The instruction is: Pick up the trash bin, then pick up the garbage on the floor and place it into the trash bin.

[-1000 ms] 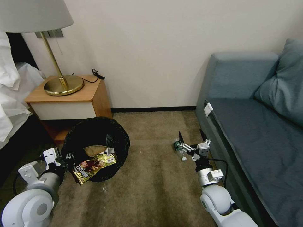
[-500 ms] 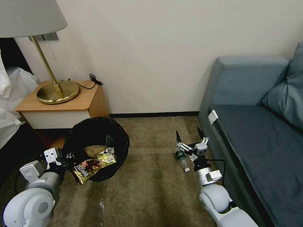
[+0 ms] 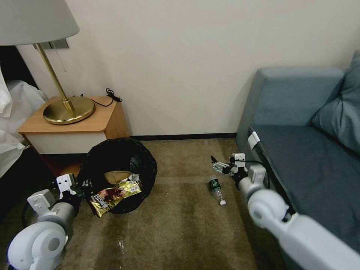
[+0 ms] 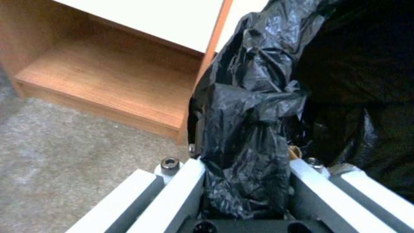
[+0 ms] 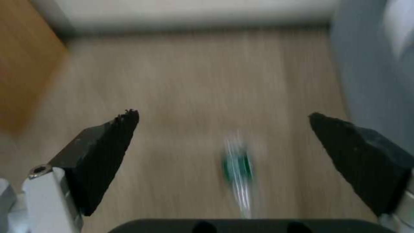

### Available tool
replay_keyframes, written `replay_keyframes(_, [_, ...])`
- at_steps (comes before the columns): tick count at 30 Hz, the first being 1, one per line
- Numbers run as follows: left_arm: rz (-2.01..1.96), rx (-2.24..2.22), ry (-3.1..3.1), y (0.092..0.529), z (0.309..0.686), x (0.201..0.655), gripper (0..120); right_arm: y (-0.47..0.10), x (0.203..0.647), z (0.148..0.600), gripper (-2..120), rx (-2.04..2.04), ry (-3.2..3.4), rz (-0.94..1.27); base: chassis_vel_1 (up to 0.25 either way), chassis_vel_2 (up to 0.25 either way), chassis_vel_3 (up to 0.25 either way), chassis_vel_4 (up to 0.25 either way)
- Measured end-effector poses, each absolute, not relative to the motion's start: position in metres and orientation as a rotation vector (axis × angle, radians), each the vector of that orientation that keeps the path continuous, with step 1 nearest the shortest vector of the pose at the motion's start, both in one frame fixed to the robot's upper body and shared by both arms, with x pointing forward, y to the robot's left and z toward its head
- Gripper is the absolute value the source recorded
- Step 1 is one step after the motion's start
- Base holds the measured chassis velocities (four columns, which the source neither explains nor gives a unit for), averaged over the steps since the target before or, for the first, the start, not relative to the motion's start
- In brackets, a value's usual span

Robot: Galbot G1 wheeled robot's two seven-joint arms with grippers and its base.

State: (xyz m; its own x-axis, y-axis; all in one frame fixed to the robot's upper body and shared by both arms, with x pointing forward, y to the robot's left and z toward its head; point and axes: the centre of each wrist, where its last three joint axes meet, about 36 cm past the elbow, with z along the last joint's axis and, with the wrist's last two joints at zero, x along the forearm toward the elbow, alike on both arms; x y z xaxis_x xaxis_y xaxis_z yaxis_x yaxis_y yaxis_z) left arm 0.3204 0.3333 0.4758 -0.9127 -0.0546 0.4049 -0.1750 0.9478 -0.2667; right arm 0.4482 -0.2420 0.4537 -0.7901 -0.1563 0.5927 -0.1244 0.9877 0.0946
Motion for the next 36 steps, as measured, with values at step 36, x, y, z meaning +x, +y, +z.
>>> replay_keyframes(36, [0.344, 0.129, -2.679, 0.323, 0.474, 0.318, 0, -0.178, 0.539, 0.336, 100, 0.183, -2.087, 0.396, 0.0, 0.0, 0.0, 0.0])
